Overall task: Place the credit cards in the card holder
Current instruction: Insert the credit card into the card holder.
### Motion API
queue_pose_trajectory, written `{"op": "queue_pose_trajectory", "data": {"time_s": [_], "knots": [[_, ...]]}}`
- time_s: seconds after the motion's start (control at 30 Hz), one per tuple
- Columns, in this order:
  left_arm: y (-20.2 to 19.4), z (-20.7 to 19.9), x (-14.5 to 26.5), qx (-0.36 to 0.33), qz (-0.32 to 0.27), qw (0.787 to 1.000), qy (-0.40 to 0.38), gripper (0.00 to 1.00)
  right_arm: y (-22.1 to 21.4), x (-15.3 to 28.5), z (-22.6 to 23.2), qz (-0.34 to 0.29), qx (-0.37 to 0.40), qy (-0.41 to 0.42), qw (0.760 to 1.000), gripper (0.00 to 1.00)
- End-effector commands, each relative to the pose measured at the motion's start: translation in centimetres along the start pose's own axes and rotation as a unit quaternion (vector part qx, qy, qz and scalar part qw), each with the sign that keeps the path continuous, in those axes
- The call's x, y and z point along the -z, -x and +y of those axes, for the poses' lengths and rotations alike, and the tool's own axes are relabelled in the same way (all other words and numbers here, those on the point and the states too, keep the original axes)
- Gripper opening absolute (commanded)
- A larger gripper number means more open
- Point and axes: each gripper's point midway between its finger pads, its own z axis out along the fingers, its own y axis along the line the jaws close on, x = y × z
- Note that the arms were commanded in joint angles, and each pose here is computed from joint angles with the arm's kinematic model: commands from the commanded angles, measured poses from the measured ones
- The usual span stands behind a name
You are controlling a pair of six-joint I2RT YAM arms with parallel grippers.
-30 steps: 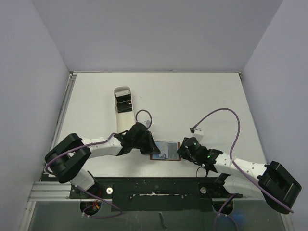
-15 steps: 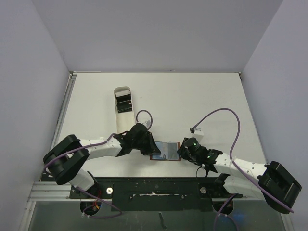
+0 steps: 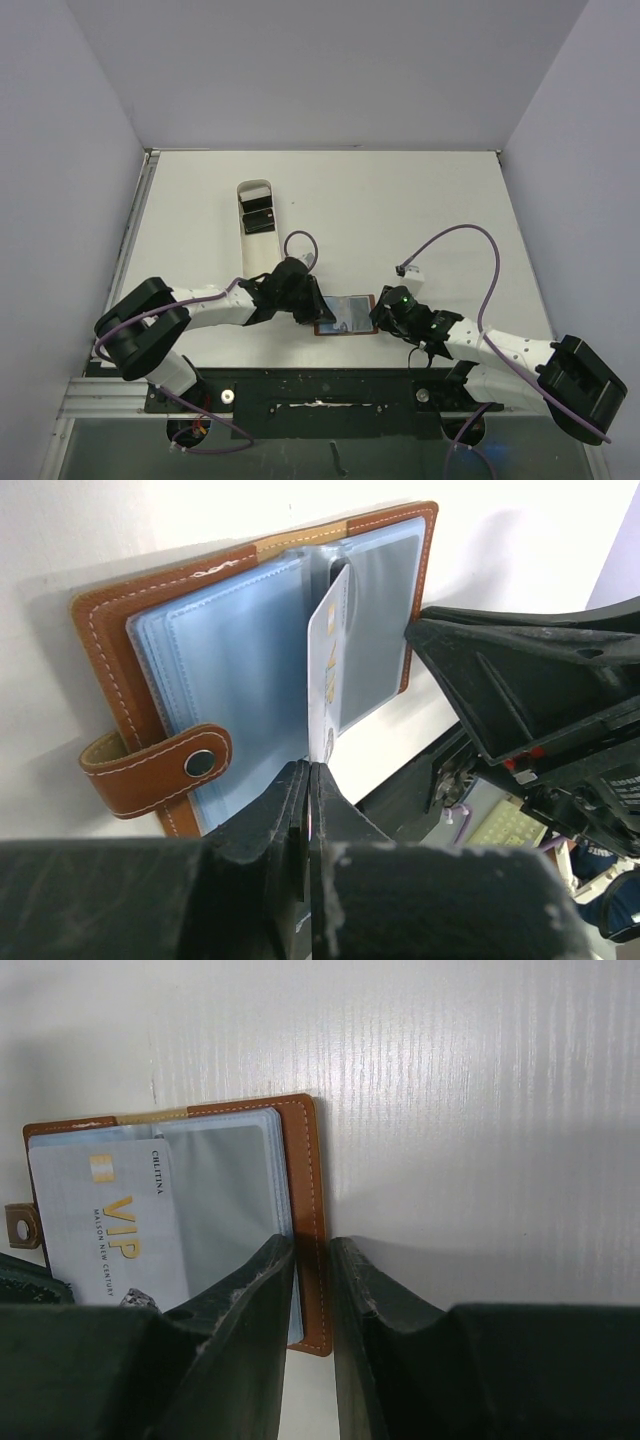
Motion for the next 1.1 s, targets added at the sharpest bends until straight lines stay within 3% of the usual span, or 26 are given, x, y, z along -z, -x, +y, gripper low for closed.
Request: {"op": "queue_pose_trajectory", "data": {"time_s": [0.0, 0.33, 0.53, 0.73, 1.07], "knots": [[0.8, -2.9, -0.2, 0.000, -0.015, 0.999, -0.052, 0.00, 0.4, 0.3, 0.9, -0.008, -0.004, 0.011, 1.000, 0.22], [1.3, -2.5, -0.7, -0.020, -0.015, 0.999, -0.025, 0.00, -0.5, 1.1, 0.6, -0.010, -0.053, 0.029, 0.998, 0.21], [0.6, -1.4, -0.2, -0.057, 0.016, 0.998, 0.014, 0.00, -0.1, 1.6, 0.3, -0.020, -0.053, 0.024, 0.998, 0.21], [-0.7, -2.3, -0.7, -0.036, 0.042, 0.998, -0.026, 0.00, -0.2, 1.4, 0.4, -0.018, -0.053, 0.024, 0.998, 0.21], [-1.0, -1.1, -1.1, -0.025, 0.040, 0.999, -0.013, 0.00, 0.1, 2.0, 0.8, -0.020, -0.056, 0.031, 0.998, 0.21]]}}
